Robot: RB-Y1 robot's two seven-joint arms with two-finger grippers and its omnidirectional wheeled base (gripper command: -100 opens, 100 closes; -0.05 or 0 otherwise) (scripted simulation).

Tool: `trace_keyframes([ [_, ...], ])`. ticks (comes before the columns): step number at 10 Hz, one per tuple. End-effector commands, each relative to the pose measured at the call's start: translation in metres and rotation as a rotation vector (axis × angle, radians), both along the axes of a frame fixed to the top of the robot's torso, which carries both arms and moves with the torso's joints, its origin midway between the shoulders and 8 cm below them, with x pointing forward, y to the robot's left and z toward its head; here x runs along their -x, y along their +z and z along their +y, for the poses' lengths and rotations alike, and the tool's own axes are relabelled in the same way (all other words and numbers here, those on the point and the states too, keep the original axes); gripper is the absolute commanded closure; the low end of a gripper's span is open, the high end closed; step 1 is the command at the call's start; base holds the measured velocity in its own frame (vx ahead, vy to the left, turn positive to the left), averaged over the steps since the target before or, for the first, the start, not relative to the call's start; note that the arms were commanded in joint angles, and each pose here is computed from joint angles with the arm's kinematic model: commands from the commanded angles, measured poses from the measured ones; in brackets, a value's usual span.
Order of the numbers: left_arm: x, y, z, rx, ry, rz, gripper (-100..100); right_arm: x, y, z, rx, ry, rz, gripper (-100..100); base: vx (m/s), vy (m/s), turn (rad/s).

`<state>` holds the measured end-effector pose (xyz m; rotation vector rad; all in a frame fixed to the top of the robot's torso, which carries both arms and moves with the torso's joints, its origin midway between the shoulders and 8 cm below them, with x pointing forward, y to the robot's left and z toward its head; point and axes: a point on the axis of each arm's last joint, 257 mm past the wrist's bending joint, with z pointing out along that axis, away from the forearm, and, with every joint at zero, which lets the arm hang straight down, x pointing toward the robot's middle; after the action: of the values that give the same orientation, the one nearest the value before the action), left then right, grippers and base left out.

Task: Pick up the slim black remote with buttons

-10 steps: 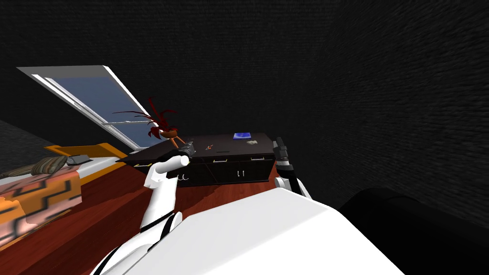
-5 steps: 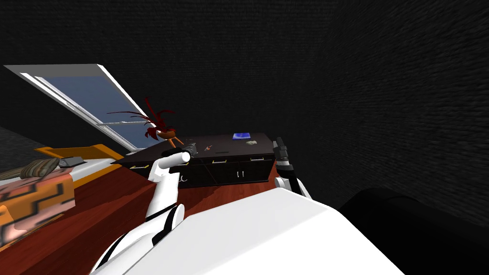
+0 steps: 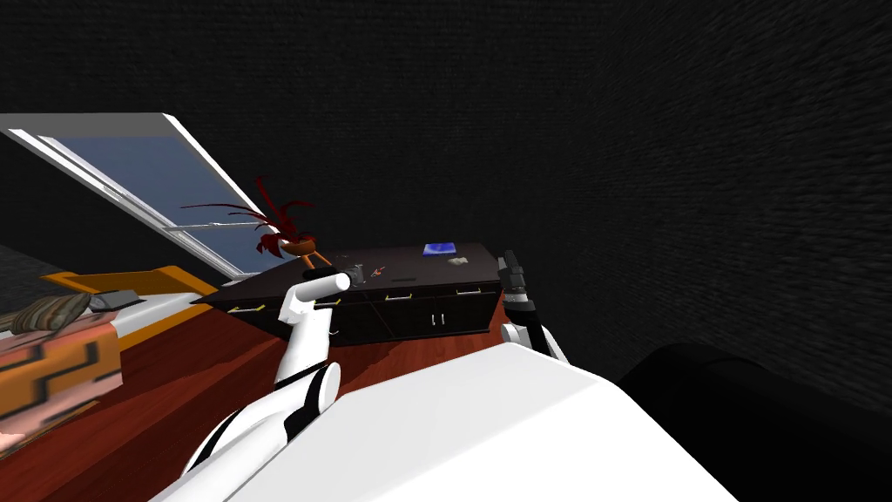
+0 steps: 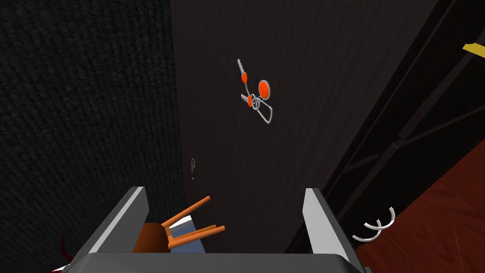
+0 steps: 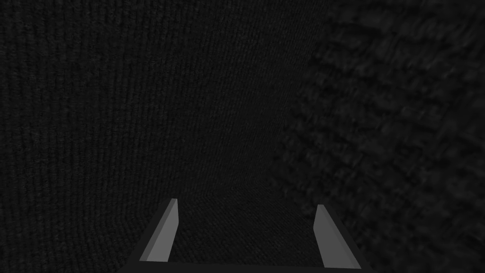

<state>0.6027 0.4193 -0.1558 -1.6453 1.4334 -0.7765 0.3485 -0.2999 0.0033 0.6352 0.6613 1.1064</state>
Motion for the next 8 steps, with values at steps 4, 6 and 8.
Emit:
trace_keyframes([
  [4, -0.001, -0.026, -0.017, 0.044, -0.032, 0.144, -100, 0.0, 0.0, 0.0, 0.0, 0.0, 0.0, 0, 0.028, 0.001, -0.041],
  [6, 0.006, -0.034, -0.019, 0.052, -0.034, 0.185, -100, 0.0, 0.0, 0.0, 0.0, 0.0, 0.0, 0, 0.032, 0.002, -0.019],
  [8, 0.008, -0.045, -0.028, 0.069, -0.051, 0.257, -100, 0.0, 0.0, 0.0, 0.0, 0.0, 0.0, 0, 0.036, -0.002, -0.057],
])
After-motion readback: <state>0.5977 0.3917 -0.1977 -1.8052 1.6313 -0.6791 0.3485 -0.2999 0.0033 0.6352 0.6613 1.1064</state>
